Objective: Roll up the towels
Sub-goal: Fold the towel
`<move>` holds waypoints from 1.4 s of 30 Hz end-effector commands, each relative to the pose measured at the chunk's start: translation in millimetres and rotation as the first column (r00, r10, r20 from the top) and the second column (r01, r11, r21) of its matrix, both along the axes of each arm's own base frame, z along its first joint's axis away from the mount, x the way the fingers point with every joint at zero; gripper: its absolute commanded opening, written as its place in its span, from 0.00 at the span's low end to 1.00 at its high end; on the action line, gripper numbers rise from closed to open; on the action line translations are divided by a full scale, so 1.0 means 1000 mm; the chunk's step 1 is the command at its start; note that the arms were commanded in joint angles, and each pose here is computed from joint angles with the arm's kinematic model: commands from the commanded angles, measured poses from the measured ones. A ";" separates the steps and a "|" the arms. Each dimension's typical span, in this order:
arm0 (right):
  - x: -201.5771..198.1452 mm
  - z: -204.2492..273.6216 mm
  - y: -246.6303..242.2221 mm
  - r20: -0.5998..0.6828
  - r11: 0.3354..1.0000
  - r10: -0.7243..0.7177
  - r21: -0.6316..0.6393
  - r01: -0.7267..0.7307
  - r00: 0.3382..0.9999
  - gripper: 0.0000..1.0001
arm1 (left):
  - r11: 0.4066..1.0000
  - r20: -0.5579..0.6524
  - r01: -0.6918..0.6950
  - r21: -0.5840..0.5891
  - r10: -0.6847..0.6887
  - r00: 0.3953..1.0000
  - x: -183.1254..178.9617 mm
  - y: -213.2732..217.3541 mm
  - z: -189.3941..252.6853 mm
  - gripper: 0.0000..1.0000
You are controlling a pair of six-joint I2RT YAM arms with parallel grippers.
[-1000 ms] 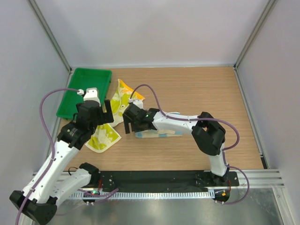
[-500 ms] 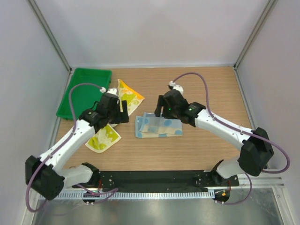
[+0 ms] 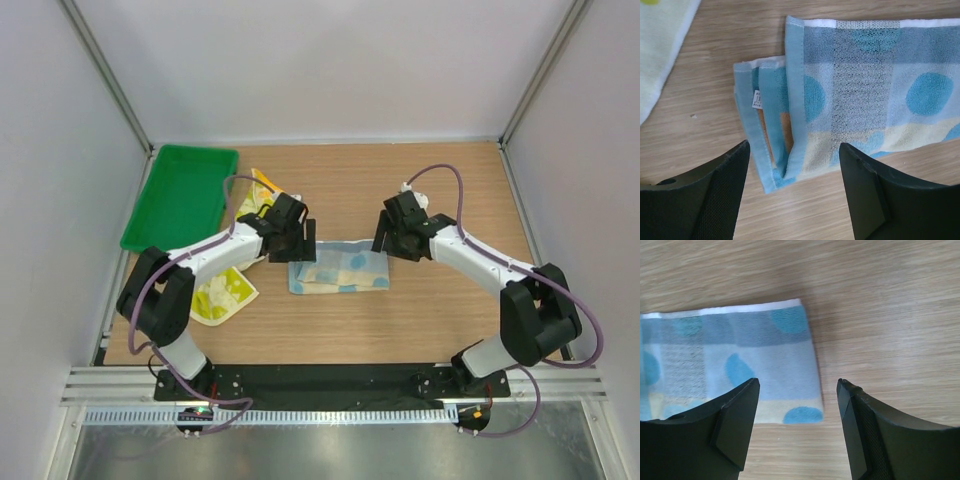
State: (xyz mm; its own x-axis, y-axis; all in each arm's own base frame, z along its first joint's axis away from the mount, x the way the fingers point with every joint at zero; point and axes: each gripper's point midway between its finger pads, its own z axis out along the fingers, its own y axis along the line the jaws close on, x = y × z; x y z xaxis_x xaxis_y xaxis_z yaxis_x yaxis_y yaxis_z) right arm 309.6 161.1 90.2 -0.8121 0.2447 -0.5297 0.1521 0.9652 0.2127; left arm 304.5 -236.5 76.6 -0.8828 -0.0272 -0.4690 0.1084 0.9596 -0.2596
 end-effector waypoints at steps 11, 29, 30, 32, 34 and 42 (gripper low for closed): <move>0.000 -0.054 -0.012 -0.118 1.000 0.025 -0.014 -0.027 0.993 0.70 | 0.990 -0.014 0.043 -0.137 -0.045 0.999 0.007 -0.041 -0.008 0.63; -0.010 -0.075 -0.021 -0.168 1.000 0.015 -0.006 -0.016 0.986 0.68 | 0.986 -0.031 0.083 -0.146 -0.089 0.996 -0.023 -0.045 -0.003 0.03; -0.011 -0.073 -0.021 -0.166 1.000 0.012 -0.005 -0.013 0.986 0.68 | 0.985 -0.021 0.085 -0.153 -0.089 0.996 -0.023 -0.044 0.003 0.00; -0.010 -0.069 -0.022 -0.157 1.000 0.009 -0.002 -0.009 0.988 0.69 | 0.980 0.012 0.091 -0.175 -0.090 0.996 -0.026 -0.043 0.023 0.00; -0.010 -0.065 -0.024 -0.150 1.000 0.002 -0.006 -0.003 0.989 0.71 | 0.979 0.037 0.091 -0.183 -0.086 0.996 -0.030 -0.038 0.037 0.00; -0.010 -0.042 -0.022 -0.139 1.000 0.027 0.003 -0.027 0.990 0.76 | 0.980 0.014 0.066 -0.185 -0.065 0.998 -0.058 -0.021 0.028 0.01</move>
State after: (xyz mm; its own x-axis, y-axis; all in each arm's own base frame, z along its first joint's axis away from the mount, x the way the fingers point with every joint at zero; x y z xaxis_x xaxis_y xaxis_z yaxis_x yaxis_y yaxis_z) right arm 294.0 137.8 24.9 -0.8961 0.2285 -0.3805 0.1743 0.9696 0.1717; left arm 262.0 -265.0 118.3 -0.8608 -0.0566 -0.5058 0.1997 0.8766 -0.4379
